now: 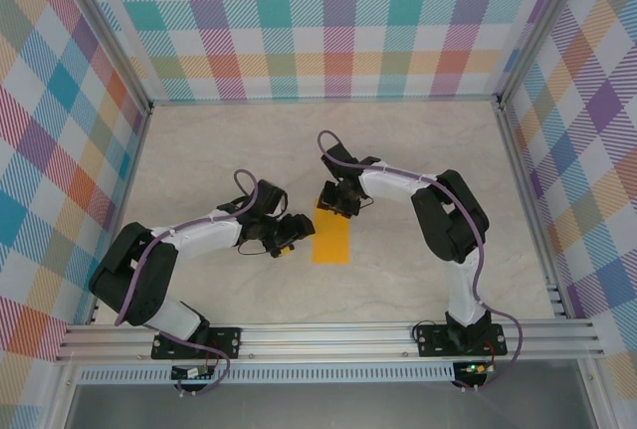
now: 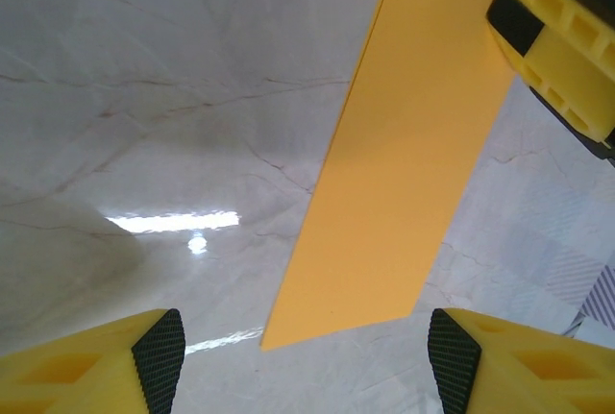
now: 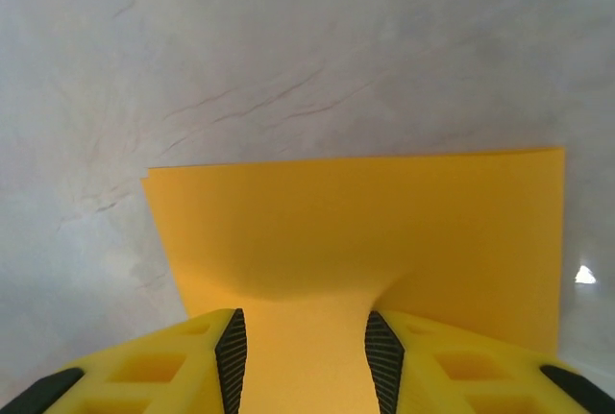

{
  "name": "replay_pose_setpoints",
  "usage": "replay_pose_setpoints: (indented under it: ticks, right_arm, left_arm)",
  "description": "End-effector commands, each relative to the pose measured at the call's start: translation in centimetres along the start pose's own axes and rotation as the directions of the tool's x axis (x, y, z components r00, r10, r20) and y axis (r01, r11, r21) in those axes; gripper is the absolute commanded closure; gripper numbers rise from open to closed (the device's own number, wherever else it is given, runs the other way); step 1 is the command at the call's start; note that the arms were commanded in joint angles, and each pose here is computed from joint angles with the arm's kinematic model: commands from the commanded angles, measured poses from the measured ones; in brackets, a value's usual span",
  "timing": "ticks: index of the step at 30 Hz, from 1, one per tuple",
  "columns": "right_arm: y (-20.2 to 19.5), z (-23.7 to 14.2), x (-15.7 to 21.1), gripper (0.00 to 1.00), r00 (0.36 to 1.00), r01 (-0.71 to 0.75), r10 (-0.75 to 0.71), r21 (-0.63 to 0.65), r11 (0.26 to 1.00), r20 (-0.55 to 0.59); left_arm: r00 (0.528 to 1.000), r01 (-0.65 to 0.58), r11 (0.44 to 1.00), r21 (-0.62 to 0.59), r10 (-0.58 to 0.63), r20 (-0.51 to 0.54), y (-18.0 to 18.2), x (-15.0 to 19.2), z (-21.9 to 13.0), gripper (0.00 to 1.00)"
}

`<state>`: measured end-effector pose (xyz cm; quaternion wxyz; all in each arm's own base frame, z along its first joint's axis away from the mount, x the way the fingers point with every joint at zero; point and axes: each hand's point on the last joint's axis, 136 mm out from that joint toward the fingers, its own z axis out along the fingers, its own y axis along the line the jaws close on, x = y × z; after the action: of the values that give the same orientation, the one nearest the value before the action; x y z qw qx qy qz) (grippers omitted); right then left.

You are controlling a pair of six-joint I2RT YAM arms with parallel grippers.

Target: Fold a paper plane with a square sheet of paper (pick it up from the middle)

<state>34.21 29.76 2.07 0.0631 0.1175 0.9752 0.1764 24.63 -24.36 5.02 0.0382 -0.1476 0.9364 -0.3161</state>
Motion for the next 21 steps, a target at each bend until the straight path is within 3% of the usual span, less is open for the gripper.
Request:
replay_pose_setpoints:
  ticks: [1,14,21]
  right_arm:
    - [-5.2,1.2,0.6,0.58,0.990,-0.140,0.139,0.165,0.976,0.016]
    - [-6.1,2.3,1.2,0.58,0.986,-0.156,0.163,0.179,0.971,-0.025]
    - [-6.7,2.6,1.3,0.59,0.983,-0.171,0.179,0.182,0.968,-0.033]
  left_arm:
    - [0.999,0.012,0.999,0.035,-0.010,-0.042,-1.1,1.0,0.8,0.30]
    - [0.994,-0.033,0.998,-0.057,0.027,-0.101,-1.3,2.5,2.3,0.32]
    - [0.990,-0.060,0.983,-0.172,0.036,-0.138,-0.1,3.3,2.7,0.34]
